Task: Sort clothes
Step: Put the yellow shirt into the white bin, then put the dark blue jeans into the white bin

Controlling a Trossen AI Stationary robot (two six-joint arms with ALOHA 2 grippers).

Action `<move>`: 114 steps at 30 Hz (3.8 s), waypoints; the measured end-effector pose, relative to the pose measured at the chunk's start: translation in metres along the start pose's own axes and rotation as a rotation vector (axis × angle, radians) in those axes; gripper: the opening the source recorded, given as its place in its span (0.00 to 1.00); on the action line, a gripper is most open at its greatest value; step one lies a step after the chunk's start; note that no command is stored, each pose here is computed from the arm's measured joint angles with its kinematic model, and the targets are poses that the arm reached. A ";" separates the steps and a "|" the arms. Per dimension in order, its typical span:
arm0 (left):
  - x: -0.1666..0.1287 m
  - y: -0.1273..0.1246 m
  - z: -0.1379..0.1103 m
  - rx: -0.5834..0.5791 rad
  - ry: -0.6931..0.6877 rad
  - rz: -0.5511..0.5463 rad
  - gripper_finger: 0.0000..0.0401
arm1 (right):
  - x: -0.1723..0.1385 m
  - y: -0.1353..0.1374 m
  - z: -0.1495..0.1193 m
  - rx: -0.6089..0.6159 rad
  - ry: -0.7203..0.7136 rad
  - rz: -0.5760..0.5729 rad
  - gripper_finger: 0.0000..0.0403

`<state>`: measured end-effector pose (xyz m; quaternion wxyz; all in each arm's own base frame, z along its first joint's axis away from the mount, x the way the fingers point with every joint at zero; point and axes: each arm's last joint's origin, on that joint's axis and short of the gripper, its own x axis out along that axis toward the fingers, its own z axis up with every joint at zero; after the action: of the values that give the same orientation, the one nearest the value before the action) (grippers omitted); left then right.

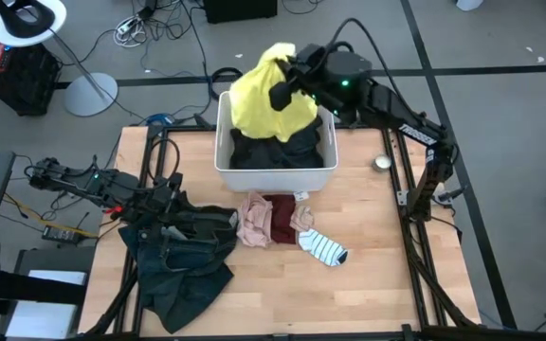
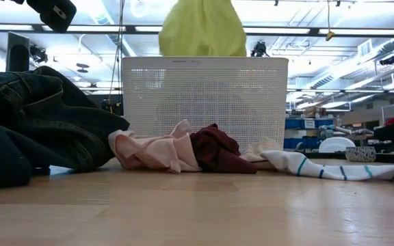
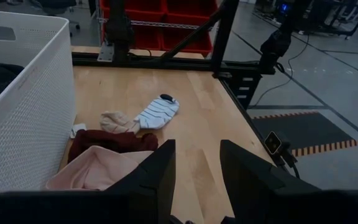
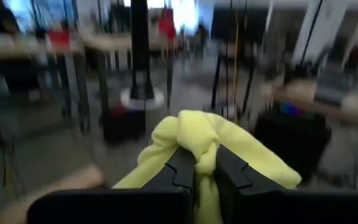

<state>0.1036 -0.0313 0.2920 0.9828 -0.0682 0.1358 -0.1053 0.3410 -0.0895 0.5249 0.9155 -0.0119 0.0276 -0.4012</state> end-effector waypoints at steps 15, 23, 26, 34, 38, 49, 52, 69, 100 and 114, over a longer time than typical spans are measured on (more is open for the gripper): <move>0.000 -0.004 0.002 0.055 -0.013 -0.121 0.33 | 0.026 0.009 -0.110 0.118 0.550 0.000 0.12; 0.000 -0.004 0.002 0.055 -0.009 -0.123 0.33 | 0.034 0.013 -0.157 0.227 0.676 -0.055 0.21; 0.000 -0.004 0.002 0.055 -0.009 -0.122 0.33 | 0.035 0.012 -0.167 0.275 0.738 -0.043 0.25; 0.000 -0.004 0.002 0.054 -0.010 -0.121 0.33 | 0.035 0.008 -0.157 0.247 0.740 0.008 0.37; 0.000 -0.004 0.005 0.052 -0.040 -0.100 0.33 | 0.032 0.006 -0.144 0.210 0.705 0.040 0.41; -0.001 -0.002 0.013 -0.011 -0.140 -0.012 0.33 | 0.014 -0.004 -0.099 0.129 0.669 0.087 0.50; -0.001 -0.001 0.014 -0.042 -0.152 0.039 0.33 | 0.004 -0.006 -0.091 0.111 0.707 0.110 0.51; -0.012 -0.003 0.051 -0.222 -0.237 0.142 0.33 | -0.079 0.046 -0.081 -0.133 0.782 0.360 0.49; 0.061 -0.043 0.092 -0.363 -0.077 0.372 0.33 | -0.213 0.056 -0.215 -0.214 0.875 0.571 0.42; 0.043 -0.038 0.078 -0.381 0.401 0.601 0.33 | -0.226 0.052 -0.263 0.092 0.834 0.662 0.41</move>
<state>0.1590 -0.0692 0.3620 0.8937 -0.1844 0.3555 0.2024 0.2100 0.1121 0.2698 0.9039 0.1980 0.3740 -0.0626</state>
